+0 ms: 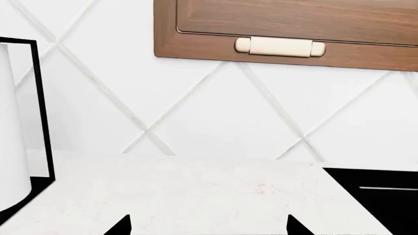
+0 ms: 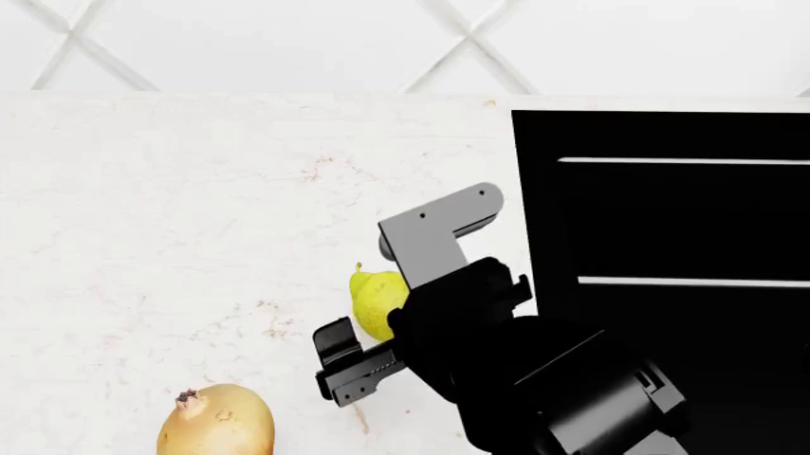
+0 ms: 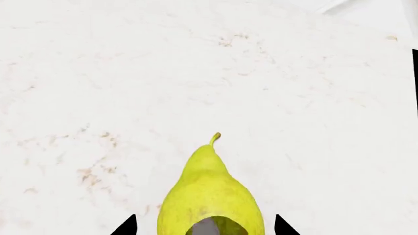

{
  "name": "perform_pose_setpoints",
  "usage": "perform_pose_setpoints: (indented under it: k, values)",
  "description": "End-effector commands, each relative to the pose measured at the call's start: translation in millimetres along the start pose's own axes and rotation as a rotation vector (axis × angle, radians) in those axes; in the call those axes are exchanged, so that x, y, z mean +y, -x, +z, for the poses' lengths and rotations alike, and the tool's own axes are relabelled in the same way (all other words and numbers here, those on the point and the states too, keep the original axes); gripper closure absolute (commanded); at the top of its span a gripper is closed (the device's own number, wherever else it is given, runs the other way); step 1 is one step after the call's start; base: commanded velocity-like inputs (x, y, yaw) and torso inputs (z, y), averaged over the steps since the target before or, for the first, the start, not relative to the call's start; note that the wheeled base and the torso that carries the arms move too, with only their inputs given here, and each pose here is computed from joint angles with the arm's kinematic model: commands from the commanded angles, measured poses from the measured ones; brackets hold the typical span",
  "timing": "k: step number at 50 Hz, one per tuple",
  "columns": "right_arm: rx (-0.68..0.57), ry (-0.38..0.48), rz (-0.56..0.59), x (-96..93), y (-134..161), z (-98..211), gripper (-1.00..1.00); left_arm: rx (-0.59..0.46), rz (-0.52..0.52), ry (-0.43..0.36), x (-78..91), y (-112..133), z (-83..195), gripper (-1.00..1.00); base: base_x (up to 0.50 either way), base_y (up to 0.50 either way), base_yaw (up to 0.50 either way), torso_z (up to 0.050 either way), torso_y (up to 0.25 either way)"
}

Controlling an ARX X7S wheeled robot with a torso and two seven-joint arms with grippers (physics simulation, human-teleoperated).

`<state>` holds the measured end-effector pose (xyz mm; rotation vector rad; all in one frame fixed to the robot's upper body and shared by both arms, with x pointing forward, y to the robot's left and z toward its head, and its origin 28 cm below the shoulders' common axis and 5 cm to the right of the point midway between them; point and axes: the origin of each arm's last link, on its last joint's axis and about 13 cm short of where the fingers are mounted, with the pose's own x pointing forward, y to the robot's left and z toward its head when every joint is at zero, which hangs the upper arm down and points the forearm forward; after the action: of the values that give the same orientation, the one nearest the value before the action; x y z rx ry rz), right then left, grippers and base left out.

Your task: There is a mixed pile of frozen fruits and vegetables on the counter. Locate all the frozen vegetables and place the items in a bowl on the counter. Take all the frozen fruits and defrost them in a running sink.

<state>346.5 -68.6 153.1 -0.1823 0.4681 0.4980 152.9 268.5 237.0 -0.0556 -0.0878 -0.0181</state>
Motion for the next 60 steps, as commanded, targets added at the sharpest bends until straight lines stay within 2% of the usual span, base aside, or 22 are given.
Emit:
perform_pose_setpoints:
  k: [1, 3, 4, 12, 20, 21, 22, 24, 26, 28, 29, 30, 32, 33, 36, 38, 41, 47, 55, 60]
  values:
    - [-0.02, 0.008, 0.01, 2.5, -6, 3, -1.0, -0.017, -0.016, 0.005, 4.1, 5, 2, -1.0, 0.0, 0.0, 0.0, 0.0, 0.0]
    - [-0.029, 0.01, 0.006, 3.5, -3, 3, -1.0, -0.017, -0.016, 0.004, 4.5, 6, 2, -1.0, 0.0, 0.0, 0.0, 0.0, 0.0]
    - [-0.036, 0.015, 0.002, 4.0, -2, 3, 1.0, -0.017, -0.016, 0.005, 4.6, 6, 2, -1.0, 0.0, 0.0, 0.0, 0.0, 0.0]
    - [-0.087, 0.03, -0.004, 7.2, 13, 9, 1.0, -0.006, -0.025, 0.012, 0.9, 4, 0, -1.0, 0.0, 0.0, 0.0, 0.0, 0.0]
    - [-0.201, 0.01, -0.05, 8.2, 48, 19, 1.0, 0.001, -0.081, -0.015, -8.3, 9, -5, -1.0, 0.0, 0.0, 0.0, 0.0, 0.0]
    - [-0.216, 0.01, -0.056, 8.0, 54, 19, 1.0, 0.005, -0.117, 0.0, -9.5, 12, -4, -1.0, 0.0, 0.0, 0.0, 0.0, 0.0]
    - [-0.224, 0.011, -0.061, 7.9, 60, 19, 1.0, -0.006, -0.177, 0.08, -8.7, 20, 2, -1.0, 0.0, 0.0, 0.0, 0.0, 0.0]
    - [-0.235, 0.019, -0.068, 7.8, 68, 19, 1.0, -0.023, -0.155, 0.022, -7.5, 23, 5, -1.0, 0.0, 0.0, 0.0, 0.0, 0.0]
    - [-0.256, 0.026, -0.076, 7.0, 78, 24, 1.0, -0.004, -0.183, 0.045, -7.0, 23, 5, -1.0, 0.0, 0.0, 0.0, 0.0, 0.0]
    - [-0.278, 0.028, -0.083, 6.2, 86, 30, 1.0, 0.014, -0.174, 0.002, -4.9, 22, 5, -1.0, 0.0, 0.0, 0.0, 0.0, 0.0]
    - [-0.297, 0.028, -0.091, 5.1, 93, 34, 1.0, 0.015, -0.21, -0.044, -5.7, 24, 8, -1.0, 0.0, 0.0, 0.0, 0.0, 0.0]
    - [-0.309, 0.018, -0.09, 4.9, 96, 36, 1.0, 0.021, -0.226, -0.032, -7.1, 26, 12, -1.0, 0.0, 0.0, 0.0, 0.0, 0.0]
    - [-0.317, 0.008, -0.092, 4.4, 101, 38, 1.0, 0.028, -0.251, -0.055, -10.0, 30, 19, -1.0, 0.0, 0.0, 0.0, 0.0, 0.0]
    - [-0.318, 0.004, -0.092, 3.8, 102, 37, 1.0, 0.063, -0.303, 0.011, -12.2, 32, 22, -1.0, 0.0, 0.0, 0.0, 0.0, 0.0]
    - [-0.315, -0.002, -0.103, 2.7, 103, 32, 1.0, 0.079, -0.396, -0.025, -18.3, 39, 25, -1.0, 0.0, 0.0, 0.0, 0.0, 0.0]
    - [-0.317, -0.005, -0.107, 2.7, 105, 30, 1.0, 0.083, -0.401, -0.035, -20.6, 42, 26, -1.0, 0.0, 0.0, 0.0, 0.0, 0.0]
    - [-0.325, -0.01, -0.113, 2.3, 107, 27, 1.0, 0.107, -0.454, 0.019, -25.3, 50, 29, -1.0, 0.0, 0.0, 0.0, 0.0, 0.0]
    - [-0.343, -0.002, -0.127, 2.8, 119, 27, 1.0, 0.144, -0.523, 0.005, -27.3, 69, 24, -1.0, 0.0, 0.0, 0.0, 0.0, 0.0]
    - [-0.326, -0.014, -0.113, 3.1, 129, 16, 1.0, 0.204, -0.546, 0.019, -32.1, 66, 11, -1.0, 0.0, 0.0, 0.0, 0.0, 0.0]
    - [-0.328, -0.019, -0.115, 5.7, 139, 6, 1.0, 0.238, -0.532, -0.027, -37.6, 64, -3, -1.0, 0.0, 0.0, 0.0, 0.0, 0.0]
